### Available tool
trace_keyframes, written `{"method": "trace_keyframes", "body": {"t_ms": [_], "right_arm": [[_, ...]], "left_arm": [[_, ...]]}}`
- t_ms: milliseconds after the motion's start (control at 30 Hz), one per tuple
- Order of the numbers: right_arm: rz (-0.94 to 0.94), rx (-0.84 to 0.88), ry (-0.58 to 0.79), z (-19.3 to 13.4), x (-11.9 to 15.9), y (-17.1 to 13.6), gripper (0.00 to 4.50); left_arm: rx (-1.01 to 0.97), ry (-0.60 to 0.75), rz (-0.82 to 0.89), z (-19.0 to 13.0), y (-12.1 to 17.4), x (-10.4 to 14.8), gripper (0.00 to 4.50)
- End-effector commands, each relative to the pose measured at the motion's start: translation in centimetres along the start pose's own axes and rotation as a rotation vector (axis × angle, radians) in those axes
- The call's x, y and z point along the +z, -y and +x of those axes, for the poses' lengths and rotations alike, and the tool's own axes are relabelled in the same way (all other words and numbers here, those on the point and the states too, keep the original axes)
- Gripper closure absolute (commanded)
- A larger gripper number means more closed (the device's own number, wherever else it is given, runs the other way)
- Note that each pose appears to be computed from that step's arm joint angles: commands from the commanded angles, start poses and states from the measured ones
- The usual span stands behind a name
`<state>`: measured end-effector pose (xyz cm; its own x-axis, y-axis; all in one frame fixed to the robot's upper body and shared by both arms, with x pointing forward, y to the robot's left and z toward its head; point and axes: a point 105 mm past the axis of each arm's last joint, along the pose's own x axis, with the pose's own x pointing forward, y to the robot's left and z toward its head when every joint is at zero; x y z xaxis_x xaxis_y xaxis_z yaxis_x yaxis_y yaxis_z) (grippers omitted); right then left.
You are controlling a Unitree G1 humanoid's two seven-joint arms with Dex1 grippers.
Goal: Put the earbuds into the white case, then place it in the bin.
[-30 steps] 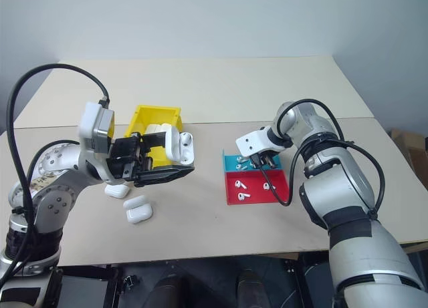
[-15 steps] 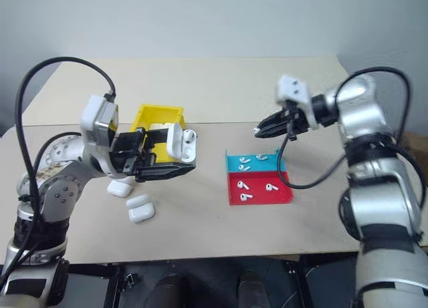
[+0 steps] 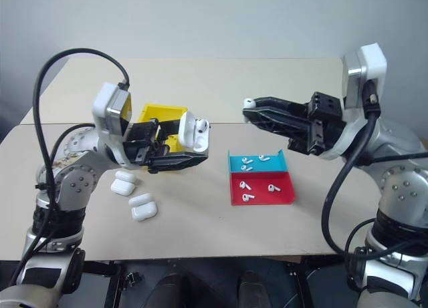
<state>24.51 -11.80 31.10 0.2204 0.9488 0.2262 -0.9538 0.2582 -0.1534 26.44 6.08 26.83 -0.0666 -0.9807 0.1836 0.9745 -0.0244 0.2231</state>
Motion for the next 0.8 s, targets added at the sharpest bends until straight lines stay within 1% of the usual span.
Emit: {"method": "trace_keyframes", "body": {"t_ms": [33, 233, 467, 800], "right_arm": [[-0.021, 0.024, 0.045, 1.1, 0.9, -1.9, 3.87], [-0.034, 0.051, 0.045, 2.4, 0.9, -3.1, 3.87], [-0.035, 0.05, -0.001, 2.9, -0.2, -3.1, 3.87], [-0.04, 0.037, -0.032, 3.2, -1.1, -3.1, 3.87]], "left_arm": [[-0.012, 0.007, 0.025, 0.7, -0.1, 0.7, 1.65], [-0.013, 0.009, 0.019, 0.9, 0.0, 0.5, 1.65], [-0.007, 0.01, 0.016, 0.9, 0.1, 0.4, 1.65], [-0.006, 0.011, 0.015, 1.0, 0.1, 0.4, 1.65]]}}
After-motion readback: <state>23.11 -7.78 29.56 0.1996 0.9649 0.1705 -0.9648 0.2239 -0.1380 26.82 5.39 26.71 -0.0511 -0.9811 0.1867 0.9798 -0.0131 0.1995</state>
